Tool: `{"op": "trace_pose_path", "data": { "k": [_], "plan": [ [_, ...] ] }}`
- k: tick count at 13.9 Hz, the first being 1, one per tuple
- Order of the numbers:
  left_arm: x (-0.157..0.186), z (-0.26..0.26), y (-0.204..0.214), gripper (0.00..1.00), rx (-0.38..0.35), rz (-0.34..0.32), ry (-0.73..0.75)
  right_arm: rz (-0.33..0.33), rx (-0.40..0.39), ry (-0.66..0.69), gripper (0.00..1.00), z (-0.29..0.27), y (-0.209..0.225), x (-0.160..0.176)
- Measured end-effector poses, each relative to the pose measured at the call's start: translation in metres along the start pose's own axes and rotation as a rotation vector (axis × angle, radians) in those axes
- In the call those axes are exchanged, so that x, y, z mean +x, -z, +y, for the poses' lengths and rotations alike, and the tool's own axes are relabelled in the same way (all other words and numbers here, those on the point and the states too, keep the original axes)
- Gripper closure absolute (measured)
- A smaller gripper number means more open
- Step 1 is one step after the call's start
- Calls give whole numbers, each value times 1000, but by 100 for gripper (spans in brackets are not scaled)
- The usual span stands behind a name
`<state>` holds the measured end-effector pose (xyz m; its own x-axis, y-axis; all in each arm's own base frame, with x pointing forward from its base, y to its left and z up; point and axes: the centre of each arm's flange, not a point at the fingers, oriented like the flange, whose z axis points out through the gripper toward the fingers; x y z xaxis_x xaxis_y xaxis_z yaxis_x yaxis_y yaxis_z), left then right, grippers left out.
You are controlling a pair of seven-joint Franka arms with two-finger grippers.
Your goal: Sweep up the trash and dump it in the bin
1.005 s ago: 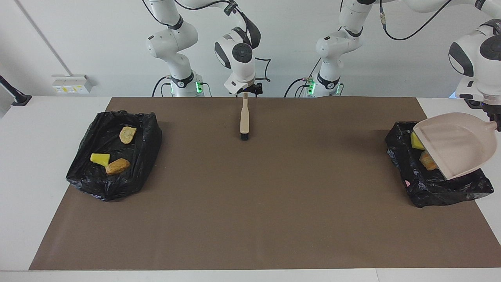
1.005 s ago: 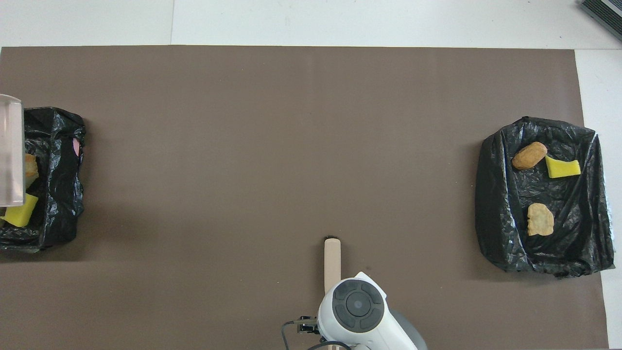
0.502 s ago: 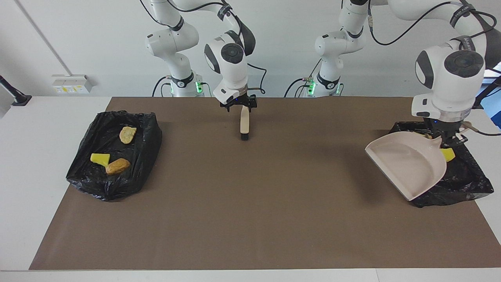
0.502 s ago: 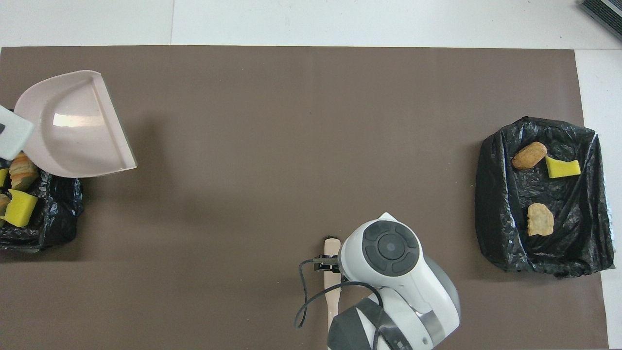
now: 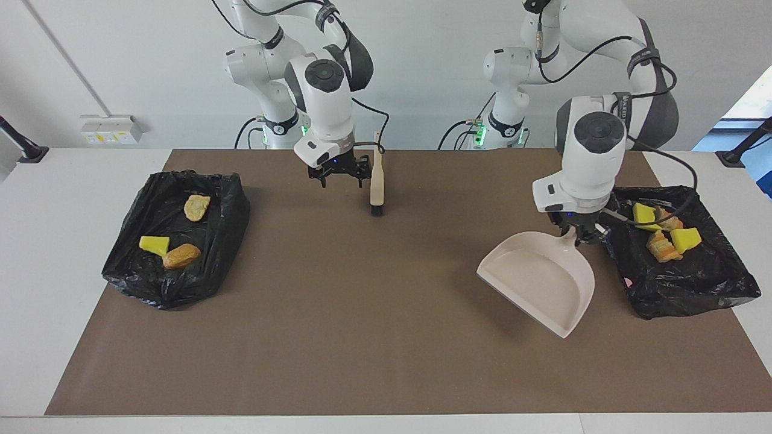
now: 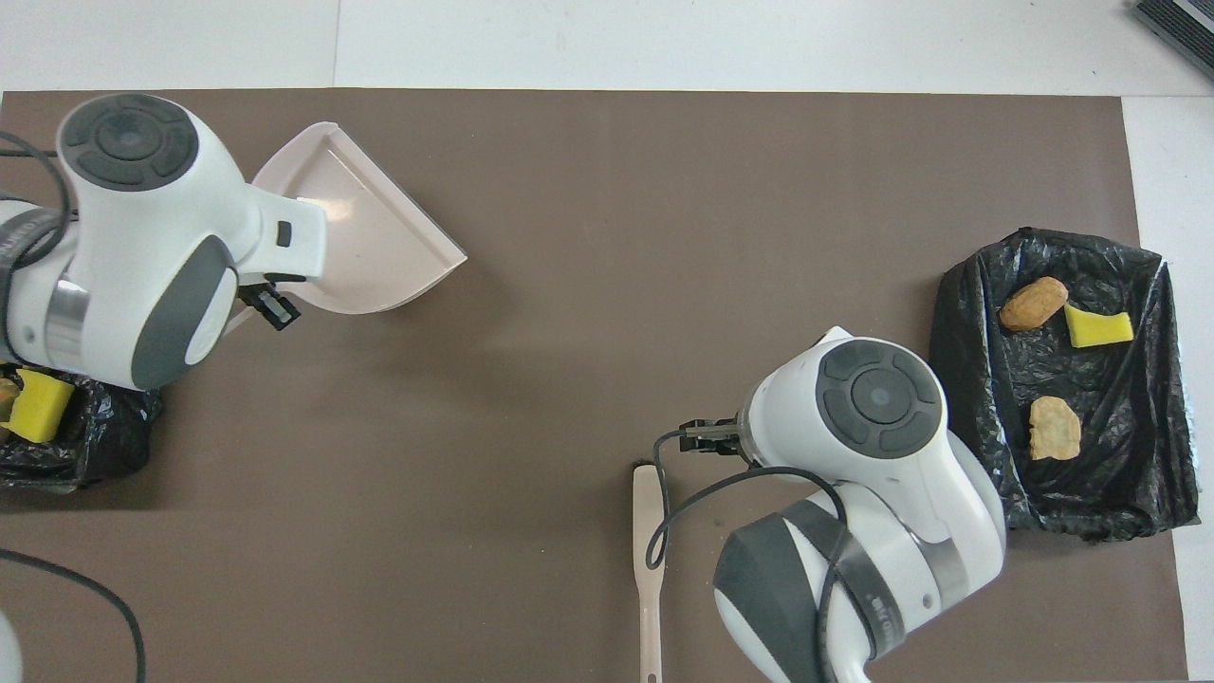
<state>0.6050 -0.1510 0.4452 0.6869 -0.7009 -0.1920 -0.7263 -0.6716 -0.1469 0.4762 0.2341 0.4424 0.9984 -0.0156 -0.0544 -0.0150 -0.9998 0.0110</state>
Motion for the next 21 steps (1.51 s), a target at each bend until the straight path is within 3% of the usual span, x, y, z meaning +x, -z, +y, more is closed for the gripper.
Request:
{"op": "trace_pose_path", "data": {
  "k": [5, 12, 17, 21],
  "plan": [
    [71, 86, 13, 69, -70, 52, 248, 44, -27, 53, 0, 55, 40, 34],
    [148, 206, 45, 69, -127, 97, 465, 66, -65, 71, 0, 150, 124, 58],
    [211, 260, 14, 69, -162, 80, 698, 83, -63, 40, 0, 213, 204, 46],
    [224, 270, 13, 69, -202, 83, 738, 111, -58, 17, 0, 240, 249, 22]
  ]
}}
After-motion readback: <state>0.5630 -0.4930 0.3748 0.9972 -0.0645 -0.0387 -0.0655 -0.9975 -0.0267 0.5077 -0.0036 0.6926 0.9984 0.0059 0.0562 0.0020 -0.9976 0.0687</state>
